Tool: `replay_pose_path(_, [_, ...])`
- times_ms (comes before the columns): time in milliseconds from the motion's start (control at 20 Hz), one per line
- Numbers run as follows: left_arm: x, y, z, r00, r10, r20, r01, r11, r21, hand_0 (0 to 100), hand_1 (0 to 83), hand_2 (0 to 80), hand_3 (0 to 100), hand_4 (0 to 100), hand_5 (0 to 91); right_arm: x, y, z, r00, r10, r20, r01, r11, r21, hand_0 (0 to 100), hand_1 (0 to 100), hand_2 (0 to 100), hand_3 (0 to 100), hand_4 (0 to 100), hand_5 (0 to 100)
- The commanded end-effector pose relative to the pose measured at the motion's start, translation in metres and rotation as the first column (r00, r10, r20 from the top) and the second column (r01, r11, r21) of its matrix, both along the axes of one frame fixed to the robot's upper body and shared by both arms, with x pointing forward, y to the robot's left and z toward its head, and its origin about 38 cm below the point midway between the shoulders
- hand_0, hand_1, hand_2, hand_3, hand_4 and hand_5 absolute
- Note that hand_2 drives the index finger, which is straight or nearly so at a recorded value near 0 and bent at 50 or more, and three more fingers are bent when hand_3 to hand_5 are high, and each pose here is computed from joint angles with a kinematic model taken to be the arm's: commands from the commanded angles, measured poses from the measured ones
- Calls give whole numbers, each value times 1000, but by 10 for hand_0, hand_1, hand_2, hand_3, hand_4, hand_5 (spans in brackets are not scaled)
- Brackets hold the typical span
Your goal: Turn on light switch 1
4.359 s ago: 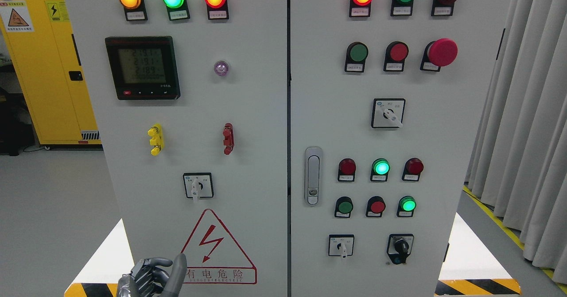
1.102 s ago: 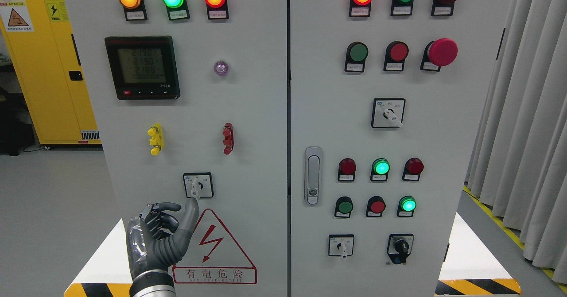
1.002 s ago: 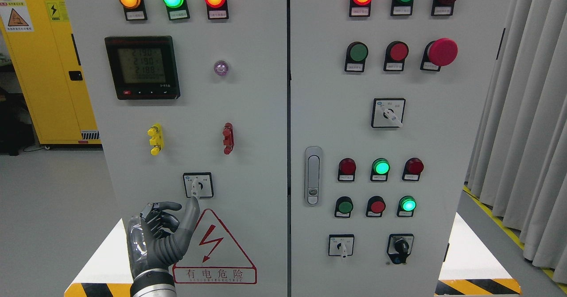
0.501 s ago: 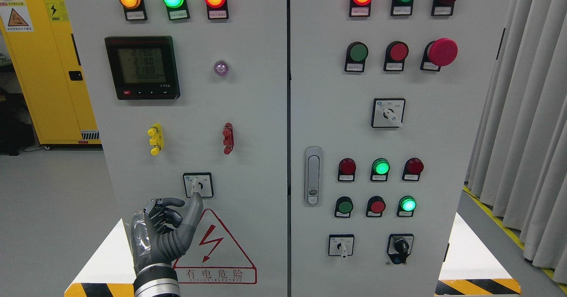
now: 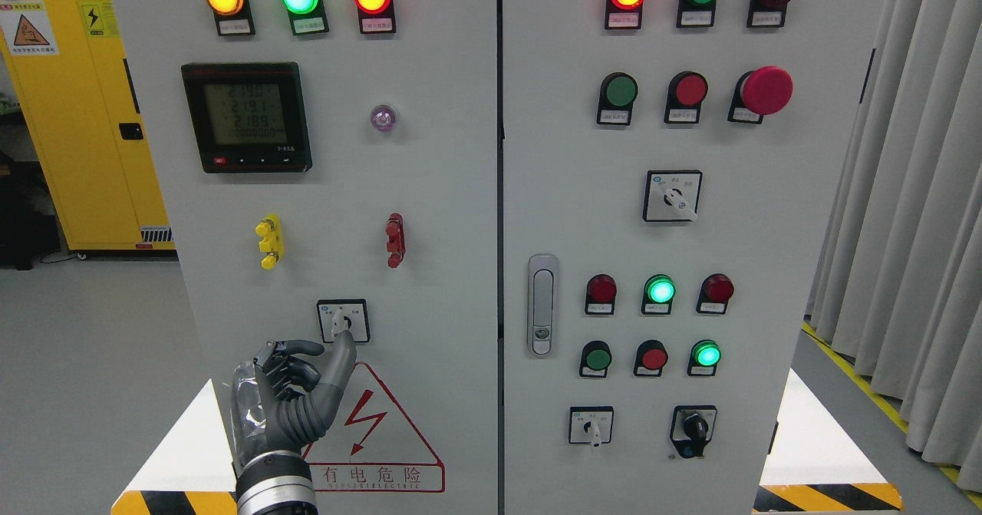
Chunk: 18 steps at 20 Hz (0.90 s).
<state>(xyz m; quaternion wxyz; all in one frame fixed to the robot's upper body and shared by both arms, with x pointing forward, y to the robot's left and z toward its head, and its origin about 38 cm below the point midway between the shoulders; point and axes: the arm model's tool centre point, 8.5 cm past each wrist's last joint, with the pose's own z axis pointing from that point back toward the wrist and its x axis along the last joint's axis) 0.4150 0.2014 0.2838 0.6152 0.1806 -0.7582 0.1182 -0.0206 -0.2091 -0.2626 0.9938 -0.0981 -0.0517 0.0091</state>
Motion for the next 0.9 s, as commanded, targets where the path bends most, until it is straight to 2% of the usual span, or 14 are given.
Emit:
replay_pose_path(0, [2, -3, 2, 1000, -5, -1, 5, 1000, 0, 101, 667, 601, 906, 868, 846, -1, 0, 0, 1000, -29, -2, 29, 1000, 1, 0, 500, 40, 0, 0, 0])
replay_pose_path(301, [5, -3, 0, 1000, -1, -8, 1, 1000, 6, 96, 671, 603, 909, 871, 851, -1, 0, 0, 1000, -29, -2, 29, 1000, 0, 0, 500, 40, 0, 0, 0])
replay_pose_path(551, [7, -5, 1, 1000, -6, -12, 6, 1000, 10, 182, 681, 605, 914, 872, 855, -1, 0, 0, 1000, -29, -2, 29, 1000, 1, 0, 500, 40, 0, 0, 0])
replay_pose_path(852, [9, -6, 1, 1000, -9, -12, 9, 1000, 12, 187, 682, 609, 917, 873, 857, -1, 0, 0, 1000, -29, -2, 29, 1000, 1, 0, 500, 40, 0, 0, 0])
